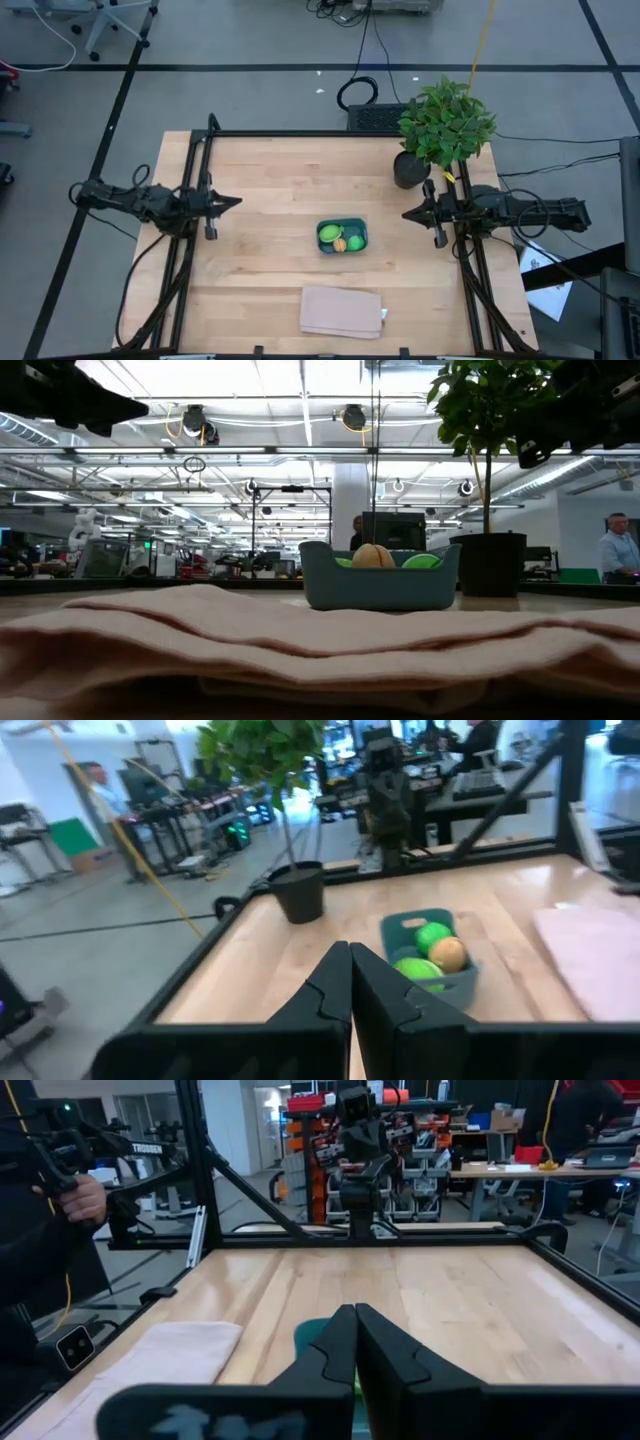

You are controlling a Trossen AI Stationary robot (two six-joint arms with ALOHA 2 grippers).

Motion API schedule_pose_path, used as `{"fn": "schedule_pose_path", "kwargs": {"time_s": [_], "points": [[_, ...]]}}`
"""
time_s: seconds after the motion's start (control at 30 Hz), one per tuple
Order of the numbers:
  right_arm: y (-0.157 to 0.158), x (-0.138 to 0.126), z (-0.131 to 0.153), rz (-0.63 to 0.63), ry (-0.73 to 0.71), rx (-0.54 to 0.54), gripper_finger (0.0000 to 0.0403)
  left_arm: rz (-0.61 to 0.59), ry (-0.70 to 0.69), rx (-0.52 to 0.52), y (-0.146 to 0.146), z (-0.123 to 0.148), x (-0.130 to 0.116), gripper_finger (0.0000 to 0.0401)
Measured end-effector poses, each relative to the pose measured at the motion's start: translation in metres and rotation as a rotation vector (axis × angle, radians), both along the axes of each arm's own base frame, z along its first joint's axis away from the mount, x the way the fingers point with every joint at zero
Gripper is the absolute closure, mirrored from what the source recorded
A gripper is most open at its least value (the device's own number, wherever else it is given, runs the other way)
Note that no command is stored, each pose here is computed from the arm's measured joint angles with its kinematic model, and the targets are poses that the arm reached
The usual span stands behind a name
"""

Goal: Pick and placing Produce into tupperware
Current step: Return to Home Position

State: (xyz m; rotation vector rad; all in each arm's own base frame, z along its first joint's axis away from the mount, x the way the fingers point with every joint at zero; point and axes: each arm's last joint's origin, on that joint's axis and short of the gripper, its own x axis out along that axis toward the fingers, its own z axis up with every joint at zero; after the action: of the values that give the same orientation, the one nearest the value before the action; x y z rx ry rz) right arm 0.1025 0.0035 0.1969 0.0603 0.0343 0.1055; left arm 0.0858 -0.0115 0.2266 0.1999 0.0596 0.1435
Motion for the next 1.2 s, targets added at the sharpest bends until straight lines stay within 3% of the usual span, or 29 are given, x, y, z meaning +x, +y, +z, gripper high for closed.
{"fn": "schedule_pose_path", "kwargs": {"time_s": [0.2, 0.57, 0.73, 1.2], "points": [[0.000, -0.001, 0.001, 0.001, -0.011, -0.012, 0.0403, -0.087, 0.006, -0.009, -0.002, -0.001, -0.001, 0.0401], [0.000, -0.002, 0.002, 0.002, -0.023, -0.026, 0.0403, -0.041, -0.110, 0.065, -0.002, -0.044, 0.015, 0.0401], [0.000, -0.002, 0.003, 0.002, -0.035, -0.029, 0.0403, 0.018, -0.076, 0.055, 0.005, -0.045, 0.015, 0.0401], [0.000, -0.005, 0.002, 0.005, -0.024, 0.008, 0.0403, -0.065, 0.002, 0.020, 0.007, -0.043, 0.014, 0.0401]]}}
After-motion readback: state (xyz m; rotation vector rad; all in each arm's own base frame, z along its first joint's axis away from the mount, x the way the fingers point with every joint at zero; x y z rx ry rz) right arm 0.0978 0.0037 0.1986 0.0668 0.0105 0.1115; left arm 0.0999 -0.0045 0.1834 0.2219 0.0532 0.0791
